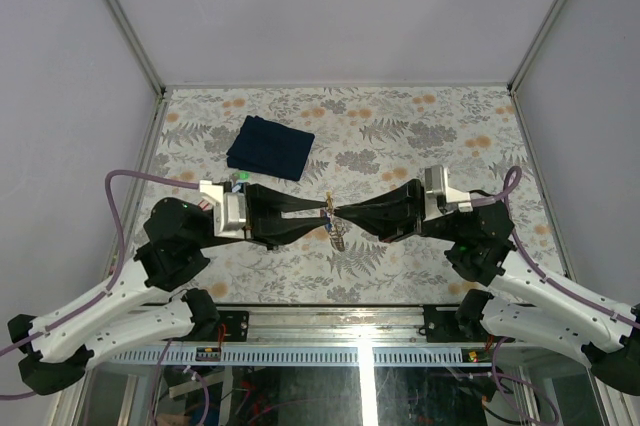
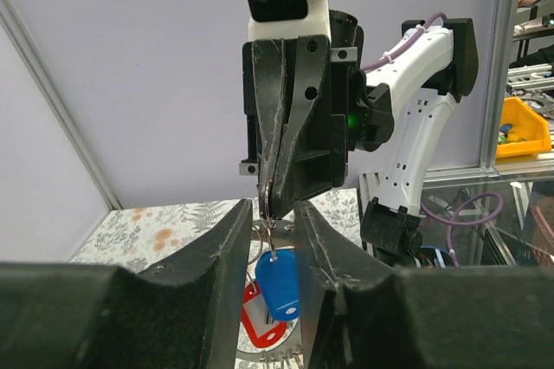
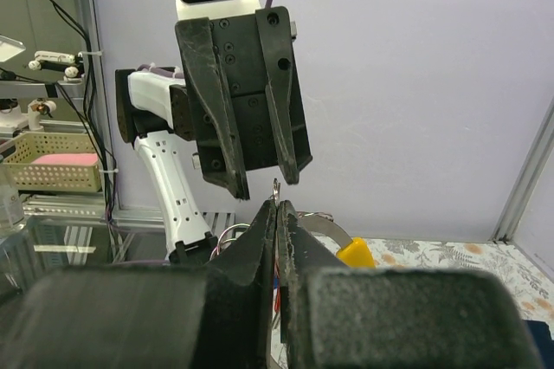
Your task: Put the keys on the keyring
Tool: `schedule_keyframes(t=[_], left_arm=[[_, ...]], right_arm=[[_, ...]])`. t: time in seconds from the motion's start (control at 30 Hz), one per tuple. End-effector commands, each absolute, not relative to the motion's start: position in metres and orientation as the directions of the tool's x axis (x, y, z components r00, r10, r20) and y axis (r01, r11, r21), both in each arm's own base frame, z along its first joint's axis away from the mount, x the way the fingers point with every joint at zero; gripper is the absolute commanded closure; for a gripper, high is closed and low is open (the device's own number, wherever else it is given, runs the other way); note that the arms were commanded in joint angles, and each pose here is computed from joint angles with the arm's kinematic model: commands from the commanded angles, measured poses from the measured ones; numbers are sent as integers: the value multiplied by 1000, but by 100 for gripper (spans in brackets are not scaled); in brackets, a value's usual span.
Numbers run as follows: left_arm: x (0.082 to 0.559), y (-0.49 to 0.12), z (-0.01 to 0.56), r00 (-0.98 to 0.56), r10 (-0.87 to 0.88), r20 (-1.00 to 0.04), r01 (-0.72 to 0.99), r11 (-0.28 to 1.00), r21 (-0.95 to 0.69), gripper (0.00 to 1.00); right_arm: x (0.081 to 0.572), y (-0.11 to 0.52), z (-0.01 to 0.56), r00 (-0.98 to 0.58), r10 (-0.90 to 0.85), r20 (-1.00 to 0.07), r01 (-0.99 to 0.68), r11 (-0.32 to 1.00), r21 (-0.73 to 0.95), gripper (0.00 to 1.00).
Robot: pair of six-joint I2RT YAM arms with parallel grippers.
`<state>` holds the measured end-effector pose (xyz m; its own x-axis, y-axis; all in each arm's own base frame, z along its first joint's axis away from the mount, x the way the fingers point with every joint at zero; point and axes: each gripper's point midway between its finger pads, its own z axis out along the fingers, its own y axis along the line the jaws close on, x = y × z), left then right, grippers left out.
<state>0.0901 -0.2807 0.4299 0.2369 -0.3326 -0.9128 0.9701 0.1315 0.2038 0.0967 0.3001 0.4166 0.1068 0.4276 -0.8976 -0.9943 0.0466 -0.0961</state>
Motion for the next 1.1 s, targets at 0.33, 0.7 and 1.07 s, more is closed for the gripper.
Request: schedule_keyframes(t=[0.33, 0.7, 1.07], left_arm=[[89, -283, 438, 242, -384, -891, 970, 123, 210, 86], [88, -285, 439, 242, -383, -892, 970, 109, 216, 87], [85, -287, 441, 240, -387, -890, 971, 92, 222, 92]], right_arm=[[78, 279, 469, 208, 549, -810, -976, 62, -209, 100], [79, 282, 464, 204, 532, -822, -977, 53, -208, 100], [79, 283, 460, 202, 517, -832, -977, 48, -207, 100]])
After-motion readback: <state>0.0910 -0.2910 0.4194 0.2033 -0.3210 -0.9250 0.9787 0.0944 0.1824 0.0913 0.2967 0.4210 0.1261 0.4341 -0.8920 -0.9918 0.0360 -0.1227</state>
